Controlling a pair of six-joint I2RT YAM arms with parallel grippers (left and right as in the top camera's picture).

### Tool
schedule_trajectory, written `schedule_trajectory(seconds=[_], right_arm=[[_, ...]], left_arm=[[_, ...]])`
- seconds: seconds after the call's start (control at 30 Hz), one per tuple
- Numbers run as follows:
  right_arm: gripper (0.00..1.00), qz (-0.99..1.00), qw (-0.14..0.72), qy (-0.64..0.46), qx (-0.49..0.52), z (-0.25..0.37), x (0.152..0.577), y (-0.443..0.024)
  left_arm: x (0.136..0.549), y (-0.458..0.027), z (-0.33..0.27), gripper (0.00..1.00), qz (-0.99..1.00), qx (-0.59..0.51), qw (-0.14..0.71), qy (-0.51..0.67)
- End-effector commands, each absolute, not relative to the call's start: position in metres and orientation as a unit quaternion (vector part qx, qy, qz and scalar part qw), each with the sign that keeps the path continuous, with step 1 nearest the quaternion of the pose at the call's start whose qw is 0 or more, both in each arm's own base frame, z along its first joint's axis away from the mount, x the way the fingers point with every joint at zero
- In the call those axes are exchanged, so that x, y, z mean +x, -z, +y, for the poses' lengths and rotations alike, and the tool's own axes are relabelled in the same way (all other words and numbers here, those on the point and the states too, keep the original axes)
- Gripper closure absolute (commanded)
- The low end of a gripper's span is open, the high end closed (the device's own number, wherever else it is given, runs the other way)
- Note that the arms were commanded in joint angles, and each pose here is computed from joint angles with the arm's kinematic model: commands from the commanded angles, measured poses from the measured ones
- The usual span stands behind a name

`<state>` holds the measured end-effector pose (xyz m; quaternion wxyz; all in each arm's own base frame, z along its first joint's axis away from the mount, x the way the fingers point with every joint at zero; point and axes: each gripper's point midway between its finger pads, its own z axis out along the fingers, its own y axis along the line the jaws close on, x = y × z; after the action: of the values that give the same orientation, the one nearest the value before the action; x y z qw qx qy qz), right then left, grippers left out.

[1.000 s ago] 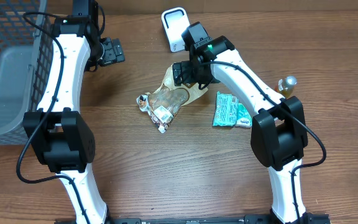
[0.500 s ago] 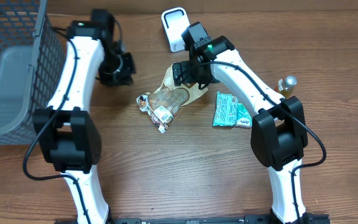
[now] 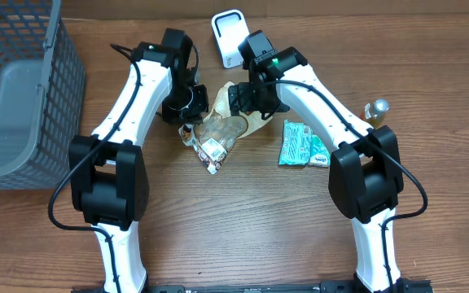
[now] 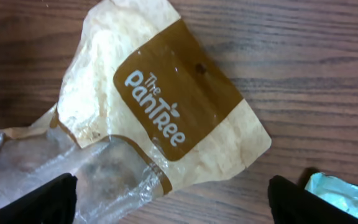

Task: Scan the item barcode

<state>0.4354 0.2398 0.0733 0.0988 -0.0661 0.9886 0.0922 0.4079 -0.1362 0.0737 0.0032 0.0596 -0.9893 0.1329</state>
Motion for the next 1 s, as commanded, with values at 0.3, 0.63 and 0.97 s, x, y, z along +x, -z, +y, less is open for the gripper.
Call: schedule_trajectory(seconds=[0.3,0.63,0.97], right_arm=[[0.09,0.977,0.073,-0.169,-0.107,0.249,0.437,-0.06],[0.14,0.969,0.066,-0.204,-0.127,0.264,0.439,-0.044],[0.08,0.964,0.051,-0.221,-0.139,0.272,0.434,-0.031]], left_arm=[[0.396,-0.03,-0.128,0.96,-0.99,0.076,0.012,-0.121],[0.389,-0.016,-0.119,0.96,-0.992,0.078,0.015,-0.099],[0.391,-0.015,-0.115,0.96,-0.993,0.076,0.01,-0.087]])
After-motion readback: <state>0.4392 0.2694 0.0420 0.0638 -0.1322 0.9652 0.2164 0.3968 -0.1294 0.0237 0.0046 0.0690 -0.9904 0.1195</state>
